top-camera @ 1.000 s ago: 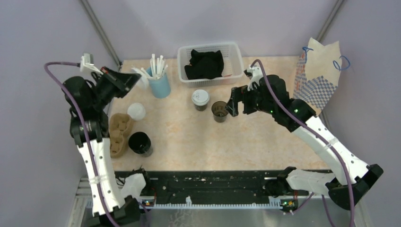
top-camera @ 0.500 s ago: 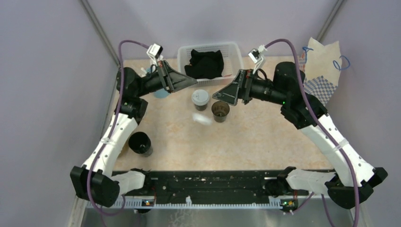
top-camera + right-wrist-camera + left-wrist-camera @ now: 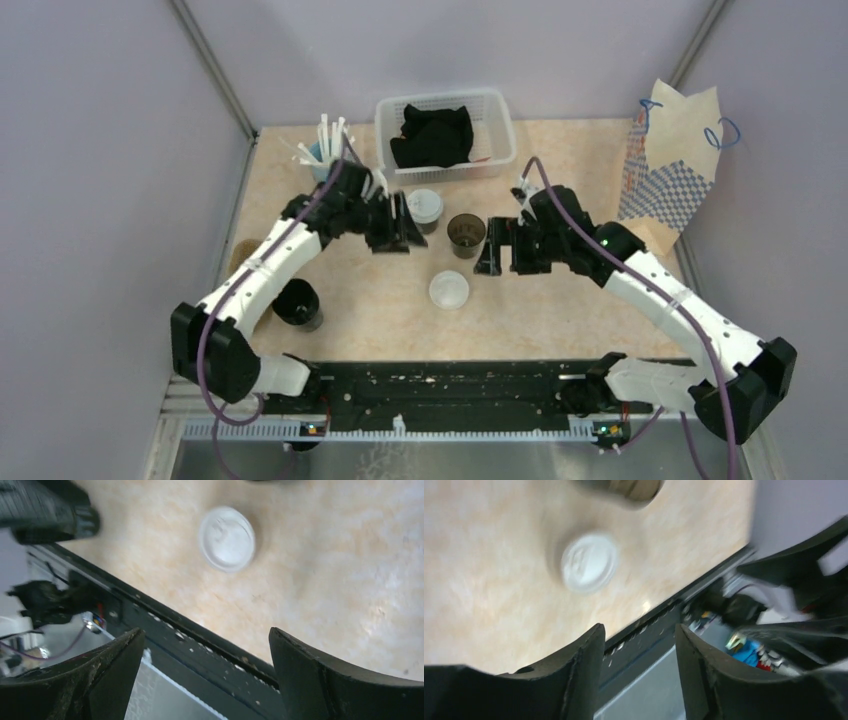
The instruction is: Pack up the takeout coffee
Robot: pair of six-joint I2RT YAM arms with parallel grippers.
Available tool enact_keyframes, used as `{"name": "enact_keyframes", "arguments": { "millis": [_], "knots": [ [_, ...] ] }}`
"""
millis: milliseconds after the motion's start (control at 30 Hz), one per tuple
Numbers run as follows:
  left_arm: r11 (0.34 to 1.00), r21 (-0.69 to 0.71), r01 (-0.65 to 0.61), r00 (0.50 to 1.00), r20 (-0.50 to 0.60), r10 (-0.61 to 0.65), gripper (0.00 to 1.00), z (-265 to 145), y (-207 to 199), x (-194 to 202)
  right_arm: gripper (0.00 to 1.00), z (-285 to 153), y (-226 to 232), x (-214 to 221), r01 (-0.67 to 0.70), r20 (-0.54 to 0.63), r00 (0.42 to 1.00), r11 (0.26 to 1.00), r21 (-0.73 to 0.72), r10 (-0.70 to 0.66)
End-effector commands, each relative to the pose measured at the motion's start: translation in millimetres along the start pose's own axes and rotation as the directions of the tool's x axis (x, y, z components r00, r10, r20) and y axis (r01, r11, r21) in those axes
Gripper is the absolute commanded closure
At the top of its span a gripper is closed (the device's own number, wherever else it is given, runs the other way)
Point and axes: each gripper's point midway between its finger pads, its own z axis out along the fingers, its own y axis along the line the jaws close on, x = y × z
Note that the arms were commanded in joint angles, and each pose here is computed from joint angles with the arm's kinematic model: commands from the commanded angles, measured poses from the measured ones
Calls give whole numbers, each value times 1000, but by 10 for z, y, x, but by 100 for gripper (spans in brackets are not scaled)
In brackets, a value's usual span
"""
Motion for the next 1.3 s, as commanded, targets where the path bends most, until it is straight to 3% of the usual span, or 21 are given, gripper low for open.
{"name": "enact_keyframes", "arguments": {
  "millis": [0,67,133,233,367,533,667,1000,1033,1133,1200,1267],
  "knots": [
    [980,-190,-62,969,-247,13,35,266,570,959,6,-45,-281,304,31,-70,997,996,86,-25],
    [981,-192,-17,961,-274,-37,32,463,668,1165,6,-13,-305,327,28,-77,997,995,92,-21],
    [974,-217,66,949,-289,-129,40,653,815,1308,7,17,-281,305,20,-73,997,996,84,-13],
    [928,-358,101,958,-218,-188,47,814,1101,1272,7,14,-222,241,-2,-45,999,998,64,5],
    [932,-349,96,977,-146,-155,50,1020,1134,1095,7,-48,-207,233,-5,-29,1000,998,60,7],
    [936,-342,84,977,-157,-145,47,1252,1189,1093,6,-87,-247,285,-1,-39,999,997,73,4],
    [931,-362,53,978,-168,-121,51,1364,1225,1107,7,-110,-225,270,-3,-26,1000,998,63,5],
    [910,-414,4,977,-194,-93,99,1375,1237,1031,6,-165,-207,228,39,-24,999,997,61,-37],
    [914,-406,11,974,-201,-101,100,1320,1176,1034,6,-182,-210,214,48,-22,999,997,65,-47],
    [961,-267,74,961,-238,-140,100,1081,770,1054,5,-273,-166,173,103,-14,995,993,49,-103],
    [984,-77,159,945,-278,-174,100,857,301,1027,4,-385,-39,95,154,23,988,988,-6,-153],
    [961,155,230,935,-309,-174,100,614,-224,953,3,-503,150,15,195,72,979,977,-89,-189]
  ]
}}
